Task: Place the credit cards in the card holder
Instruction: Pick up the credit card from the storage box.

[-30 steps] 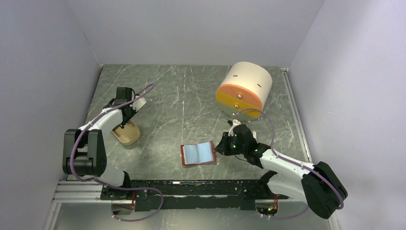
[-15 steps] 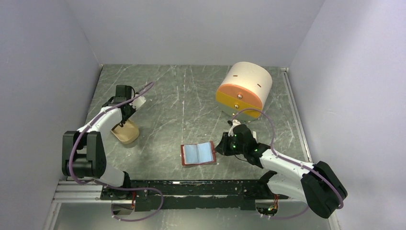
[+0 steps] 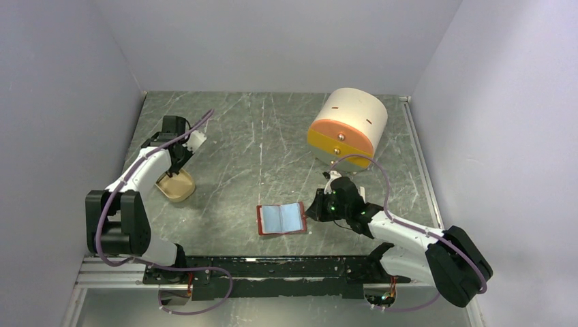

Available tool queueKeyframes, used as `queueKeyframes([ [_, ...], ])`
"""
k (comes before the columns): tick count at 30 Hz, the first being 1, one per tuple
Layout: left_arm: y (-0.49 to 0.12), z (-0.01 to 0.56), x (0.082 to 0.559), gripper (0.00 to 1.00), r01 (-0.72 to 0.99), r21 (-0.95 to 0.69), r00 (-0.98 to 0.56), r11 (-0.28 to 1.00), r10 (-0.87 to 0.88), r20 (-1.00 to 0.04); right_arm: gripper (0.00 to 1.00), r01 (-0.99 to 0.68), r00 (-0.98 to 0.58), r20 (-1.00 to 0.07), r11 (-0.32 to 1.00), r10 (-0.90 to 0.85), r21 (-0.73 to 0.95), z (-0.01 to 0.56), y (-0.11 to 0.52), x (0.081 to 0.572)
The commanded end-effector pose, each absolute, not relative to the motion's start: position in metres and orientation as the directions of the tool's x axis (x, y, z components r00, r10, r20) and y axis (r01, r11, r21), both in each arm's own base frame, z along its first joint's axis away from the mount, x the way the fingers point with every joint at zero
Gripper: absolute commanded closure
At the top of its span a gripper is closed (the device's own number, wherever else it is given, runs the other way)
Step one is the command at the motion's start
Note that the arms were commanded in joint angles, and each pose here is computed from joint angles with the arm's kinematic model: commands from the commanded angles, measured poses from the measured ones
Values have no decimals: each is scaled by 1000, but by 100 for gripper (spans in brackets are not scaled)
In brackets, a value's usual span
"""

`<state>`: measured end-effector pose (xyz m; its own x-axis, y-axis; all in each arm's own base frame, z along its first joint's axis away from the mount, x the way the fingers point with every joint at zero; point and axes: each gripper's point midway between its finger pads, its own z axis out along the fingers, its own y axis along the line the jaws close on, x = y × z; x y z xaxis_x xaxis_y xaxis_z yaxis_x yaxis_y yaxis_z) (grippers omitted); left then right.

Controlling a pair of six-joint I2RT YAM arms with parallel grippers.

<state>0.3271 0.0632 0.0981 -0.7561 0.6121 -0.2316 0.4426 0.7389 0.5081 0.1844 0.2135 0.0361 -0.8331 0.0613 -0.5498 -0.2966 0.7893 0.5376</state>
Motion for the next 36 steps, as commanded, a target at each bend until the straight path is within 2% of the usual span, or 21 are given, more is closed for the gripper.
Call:
queueKeyframes([
  [1, 47, 115, 324, 91, 417, 439, -759, 796, 571, -313, 84, -302, -823, -563, 778, 79, 551, 43, 216, 190],
  [9, 29, 159, 329, 91, 340, 394, -708, 854, 508, -491, 84, -296, -819, -567, 785, 84, 544, 46, 213, 190],
  [13, 10, 178, 333, 91, 318, 308, -676, 897, 442, -590, 86, -293, -818, -567, 780, 95, 553, 49, 214, 190],
  [19, -53, 207, 334, 91, 426, 43, -559, 904, 300, -773, 88, -283, -822, -561, 784, 99, 553, 50, 213, 189],
  [24, -90, 246, 324, 91, 526, -72, -413, 847, 180, -893, 93, -277, -819, -565, 793, 101, 543, 51, 210, 189],
  [28, -114, 273, 310, 91, 594, -141, -340, 792, 88, -936, 96, -275, -812, -574, 800, 103, 534, 56, 208, 191],
  [36, -153, 279, 283, 91, 708, -234, -358, 666, 53, -932, 96, -255, -811, -579, 837, 88, 485, 53, 197, 192],
])
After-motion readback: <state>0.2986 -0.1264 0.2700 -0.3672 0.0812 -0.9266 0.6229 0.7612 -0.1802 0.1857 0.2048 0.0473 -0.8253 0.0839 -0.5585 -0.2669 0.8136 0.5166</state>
